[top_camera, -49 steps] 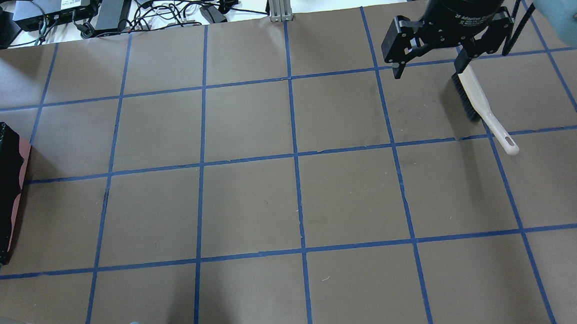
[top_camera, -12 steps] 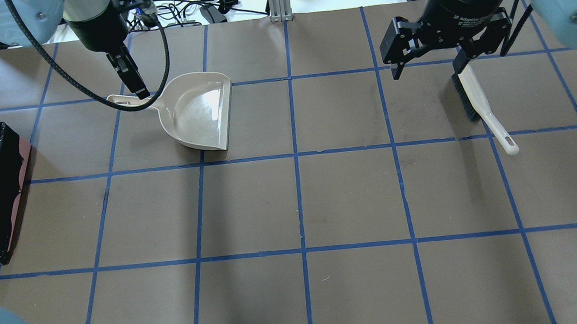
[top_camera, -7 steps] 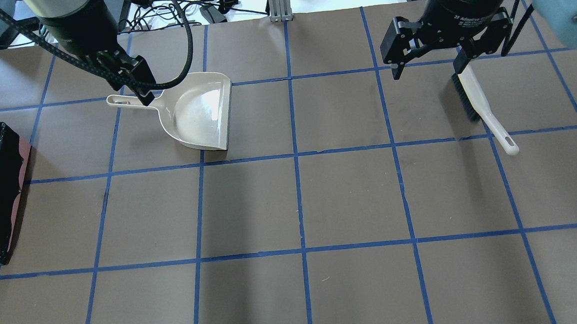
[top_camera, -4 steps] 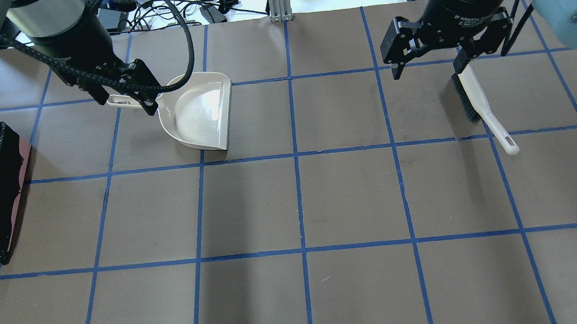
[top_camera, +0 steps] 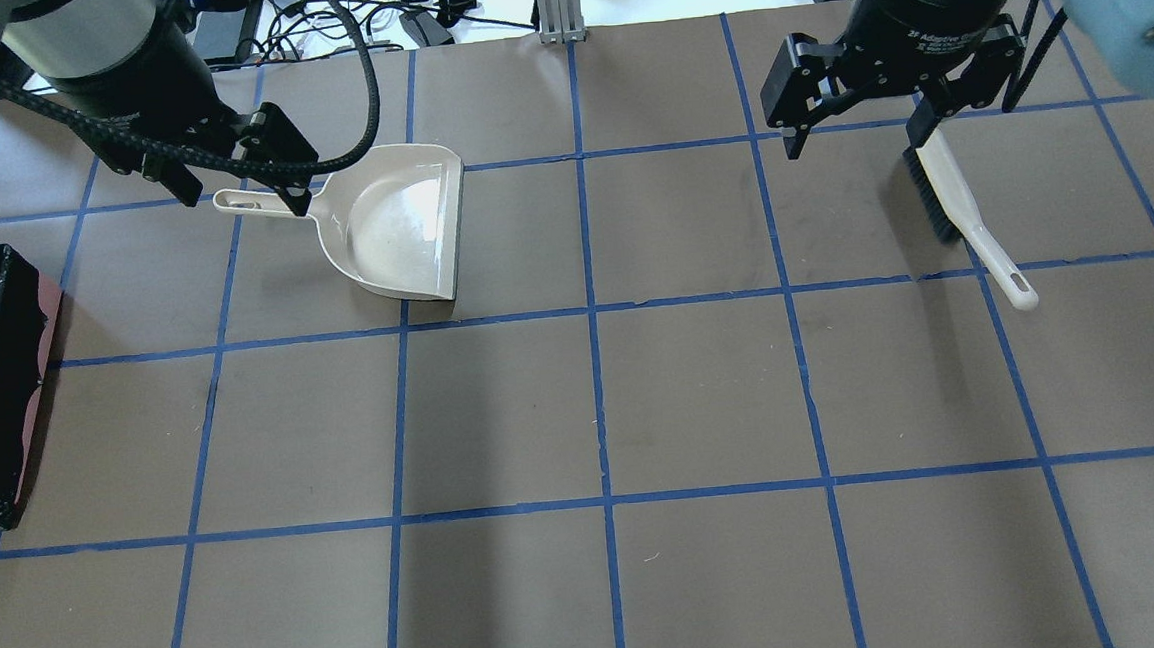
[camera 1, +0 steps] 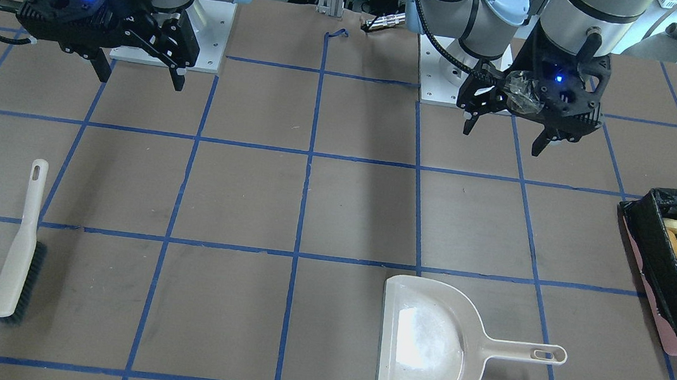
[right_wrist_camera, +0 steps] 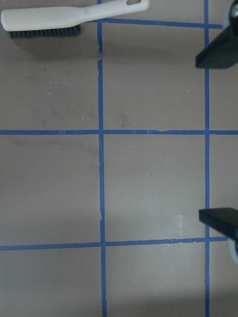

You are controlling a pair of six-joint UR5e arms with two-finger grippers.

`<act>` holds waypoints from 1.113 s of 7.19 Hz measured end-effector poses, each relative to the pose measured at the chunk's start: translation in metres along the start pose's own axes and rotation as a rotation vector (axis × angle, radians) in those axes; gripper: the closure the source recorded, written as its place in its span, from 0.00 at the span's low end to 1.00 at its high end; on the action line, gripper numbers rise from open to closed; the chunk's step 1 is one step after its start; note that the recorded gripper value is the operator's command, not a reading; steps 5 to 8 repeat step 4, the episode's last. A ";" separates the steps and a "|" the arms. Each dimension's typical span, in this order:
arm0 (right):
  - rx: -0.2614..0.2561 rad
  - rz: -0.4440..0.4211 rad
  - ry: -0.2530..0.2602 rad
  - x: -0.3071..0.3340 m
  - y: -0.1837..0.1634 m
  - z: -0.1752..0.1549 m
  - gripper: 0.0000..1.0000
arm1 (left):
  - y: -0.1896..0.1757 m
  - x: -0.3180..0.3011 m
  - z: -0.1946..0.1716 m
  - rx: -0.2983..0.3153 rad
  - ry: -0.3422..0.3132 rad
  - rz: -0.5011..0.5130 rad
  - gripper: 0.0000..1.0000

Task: Sweep and dump trash into bin

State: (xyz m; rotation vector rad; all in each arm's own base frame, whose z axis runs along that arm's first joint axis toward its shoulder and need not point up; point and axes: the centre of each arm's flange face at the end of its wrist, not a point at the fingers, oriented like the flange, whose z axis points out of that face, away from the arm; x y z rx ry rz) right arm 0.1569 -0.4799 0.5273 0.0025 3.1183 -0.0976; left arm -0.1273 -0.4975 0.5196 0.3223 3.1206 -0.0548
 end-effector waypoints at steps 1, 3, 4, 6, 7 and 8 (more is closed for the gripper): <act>0.000 0.000 0.000 0.000 0.000 0.000 0.00 | 0.001 -0.001 -0.002 0.006 -0.002 -0.007 0.00; 0.000 0.000 0.000 0.000 0.000 0.000 0.00 | 0.001 -0.006 -0.006 0.018 -0.003 -0.037 0.00; 0.000 0.000 0.000 0.000 0.000 0.000 0.00 | 0.002 -0.009 -0.007 0.022 -0.003 -0.085 0.00; 0.000 0.000 0.000 0.000 0.000 0.000 0.00 | 0.002 -0.009 -0.007 0.022 -0.003 -0.085 0.00; 0.000 0.000 0.000 0.000 0.000 0.000 0.00 | 0.002 -0.009 -0.007 0.022 -0.003 -0.085 0.00; 0.000 0.000 0.000 0.000 0.000 0.000 0.00 | 0.002 -0.009 -0.007 0.022 -0.003 -0.085 0.00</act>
